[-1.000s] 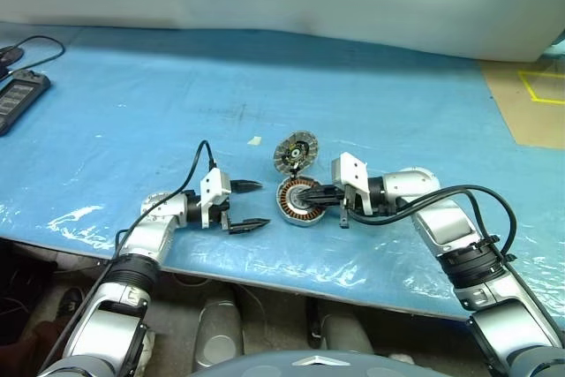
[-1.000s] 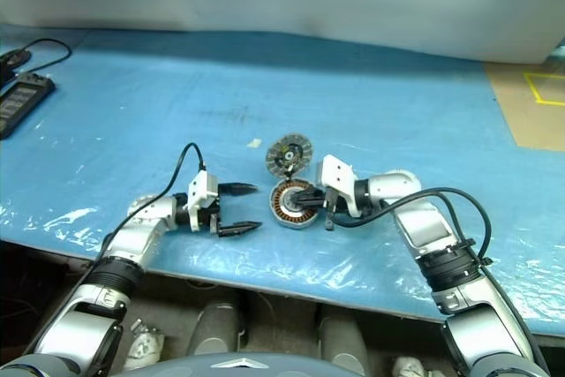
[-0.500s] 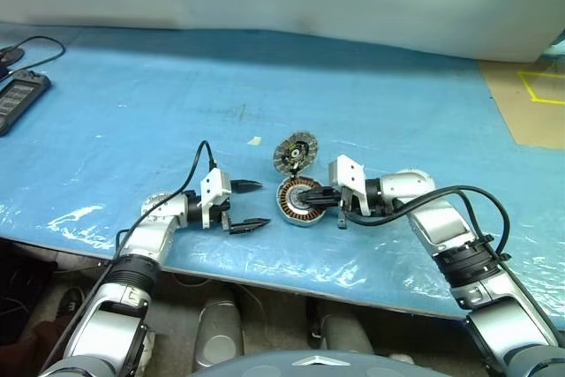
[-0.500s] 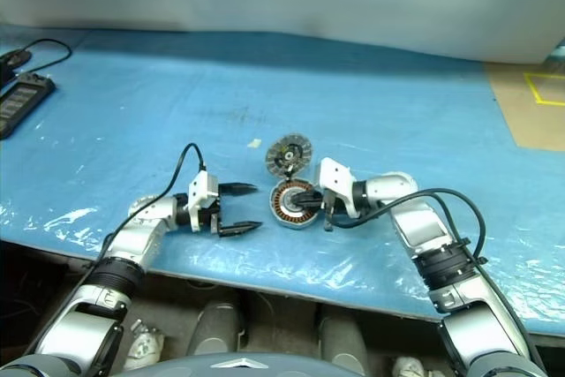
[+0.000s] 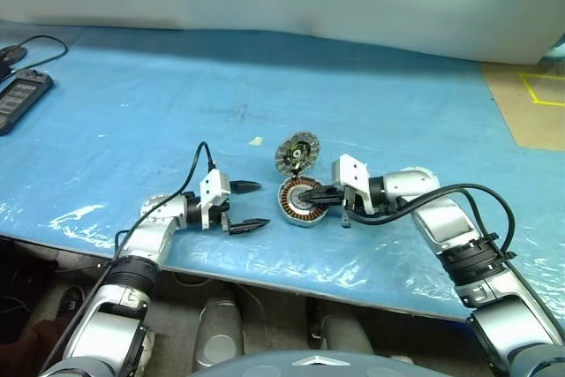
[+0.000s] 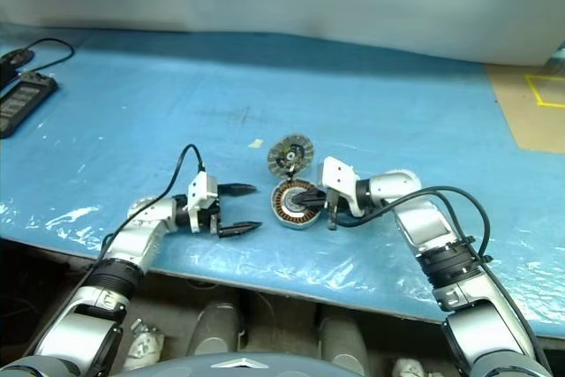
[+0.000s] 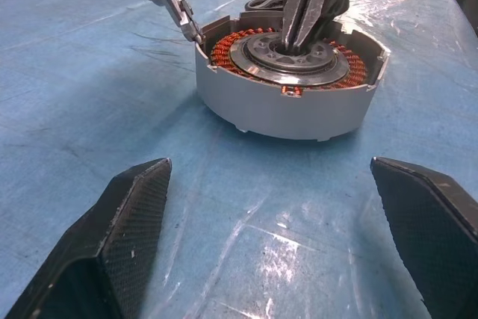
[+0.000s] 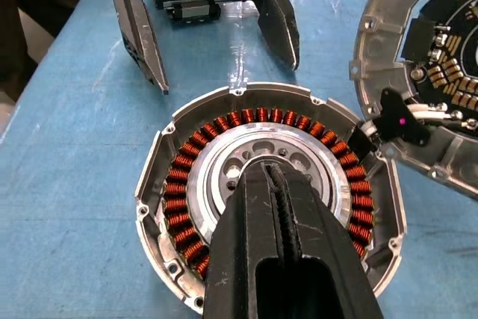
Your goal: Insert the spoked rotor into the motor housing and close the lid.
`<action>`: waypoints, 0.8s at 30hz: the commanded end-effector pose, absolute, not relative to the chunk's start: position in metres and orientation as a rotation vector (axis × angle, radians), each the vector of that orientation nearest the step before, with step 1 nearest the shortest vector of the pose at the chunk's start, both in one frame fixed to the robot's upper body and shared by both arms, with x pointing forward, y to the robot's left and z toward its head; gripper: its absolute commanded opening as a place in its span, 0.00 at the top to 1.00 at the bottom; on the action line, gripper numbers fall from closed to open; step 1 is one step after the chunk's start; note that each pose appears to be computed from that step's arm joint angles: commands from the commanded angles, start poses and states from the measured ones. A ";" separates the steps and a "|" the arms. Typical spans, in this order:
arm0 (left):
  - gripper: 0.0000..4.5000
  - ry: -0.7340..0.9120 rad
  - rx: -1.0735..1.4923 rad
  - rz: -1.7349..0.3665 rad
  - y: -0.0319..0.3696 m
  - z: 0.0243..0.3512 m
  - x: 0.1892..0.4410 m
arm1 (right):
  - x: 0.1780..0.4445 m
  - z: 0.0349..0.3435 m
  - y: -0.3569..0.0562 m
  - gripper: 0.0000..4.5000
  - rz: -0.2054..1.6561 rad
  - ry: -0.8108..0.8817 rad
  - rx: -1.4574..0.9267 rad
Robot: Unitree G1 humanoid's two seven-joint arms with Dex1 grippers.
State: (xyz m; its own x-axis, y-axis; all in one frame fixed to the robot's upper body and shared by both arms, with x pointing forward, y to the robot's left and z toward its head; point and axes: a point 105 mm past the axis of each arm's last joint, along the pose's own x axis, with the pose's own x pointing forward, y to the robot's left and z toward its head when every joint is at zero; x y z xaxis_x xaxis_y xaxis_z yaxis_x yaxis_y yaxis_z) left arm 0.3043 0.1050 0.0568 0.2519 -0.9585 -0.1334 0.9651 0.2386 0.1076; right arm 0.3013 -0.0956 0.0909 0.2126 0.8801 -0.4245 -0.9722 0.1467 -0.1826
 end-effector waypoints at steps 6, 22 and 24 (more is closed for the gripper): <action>0.00 -0.011 0.174 -1.333 0.106 0.073 0.306 | 0.300 0.127 -0.101 0.99 1.301 0.126 -0.341; 0.00 -0.063 0.170 -1.332 0.106 0.088 0.311 | 0.301 0.143 -0.202 0.72 0.993 0.232 -0.384; 0.00 -0.061 0.173 -1.332 0.106 0.088 0.312 | 0.292 0.143 -0.204 0.58 1.027 0.252 -0.412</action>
